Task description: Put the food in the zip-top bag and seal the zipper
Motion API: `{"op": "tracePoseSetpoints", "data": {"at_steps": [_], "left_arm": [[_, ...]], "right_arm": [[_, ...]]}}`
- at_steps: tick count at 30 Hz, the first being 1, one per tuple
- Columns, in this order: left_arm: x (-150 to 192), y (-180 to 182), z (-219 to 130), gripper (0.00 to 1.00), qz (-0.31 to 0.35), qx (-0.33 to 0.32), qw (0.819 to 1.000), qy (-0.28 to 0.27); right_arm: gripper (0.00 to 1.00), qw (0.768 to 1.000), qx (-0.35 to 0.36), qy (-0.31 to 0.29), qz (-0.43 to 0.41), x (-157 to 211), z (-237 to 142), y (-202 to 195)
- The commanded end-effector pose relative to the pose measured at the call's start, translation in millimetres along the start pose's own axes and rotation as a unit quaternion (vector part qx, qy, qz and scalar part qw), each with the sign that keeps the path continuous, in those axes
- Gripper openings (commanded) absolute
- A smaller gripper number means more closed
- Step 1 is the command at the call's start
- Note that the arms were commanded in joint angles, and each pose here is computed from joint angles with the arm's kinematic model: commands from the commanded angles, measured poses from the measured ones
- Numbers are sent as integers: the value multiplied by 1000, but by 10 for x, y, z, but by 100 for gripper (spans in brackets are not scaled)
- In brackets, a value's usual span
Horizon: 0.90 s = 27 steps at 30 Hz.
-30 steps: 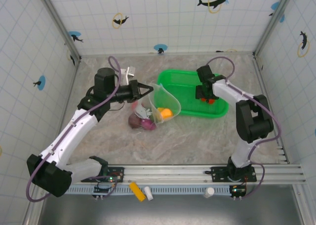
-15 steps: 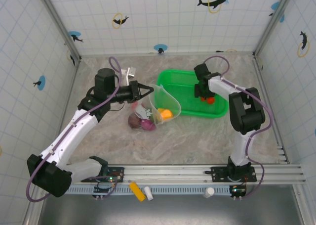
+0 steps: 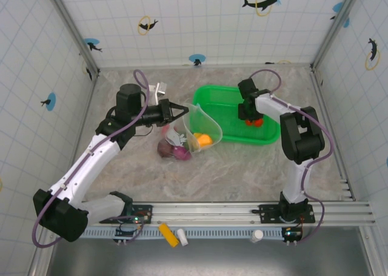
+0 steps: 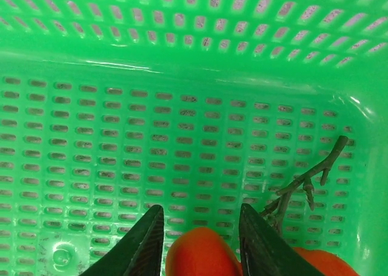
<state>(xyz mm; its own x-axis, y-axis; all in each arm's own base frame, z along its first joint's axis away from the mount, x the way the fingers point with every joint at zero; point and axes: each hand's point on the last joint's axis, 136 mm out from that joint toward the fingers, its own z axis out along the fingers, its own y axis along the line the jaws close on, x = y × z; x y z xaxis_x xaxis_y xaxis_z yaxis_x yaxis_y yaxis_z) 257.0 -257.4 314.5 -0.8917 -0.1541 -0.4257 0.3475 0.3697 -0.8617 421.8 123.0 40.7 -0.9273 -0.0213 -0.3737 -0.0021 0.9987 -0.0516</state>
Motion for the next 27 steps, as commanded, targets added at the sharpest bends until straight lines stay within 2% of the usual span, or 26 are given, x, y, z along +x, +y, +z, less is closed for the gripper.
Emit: {"op": "tracePoseSetpoints", "data": {"at_steps": [1,10,11,13,15,27], "left_arm": [[-81,-125,-47,0,20,14,1000,-14],[-92,-87,-36,0,12,9,1000,-17],[-90,-80,-35,0,11,8,1000,-17],[-89,-69,-36,0,10,6,1000,-18],[-85,-60,-37,0,10,5,1000,-18],[-62,28,-8,0,6,-6,1000,-15]], "right_arm": [[32,1000,-4,-24,7,-61,-170,-41],[28,999,-1,-39,6,-49,-363,-141],[31,999,1,-39,8,-45,-366,-155],[49,999,19,-35,11,-37,-349,-244],[56,999,40,-28,17,-14,-310,-350],[46,998,29,-9,56,182,-146,-506]]}}
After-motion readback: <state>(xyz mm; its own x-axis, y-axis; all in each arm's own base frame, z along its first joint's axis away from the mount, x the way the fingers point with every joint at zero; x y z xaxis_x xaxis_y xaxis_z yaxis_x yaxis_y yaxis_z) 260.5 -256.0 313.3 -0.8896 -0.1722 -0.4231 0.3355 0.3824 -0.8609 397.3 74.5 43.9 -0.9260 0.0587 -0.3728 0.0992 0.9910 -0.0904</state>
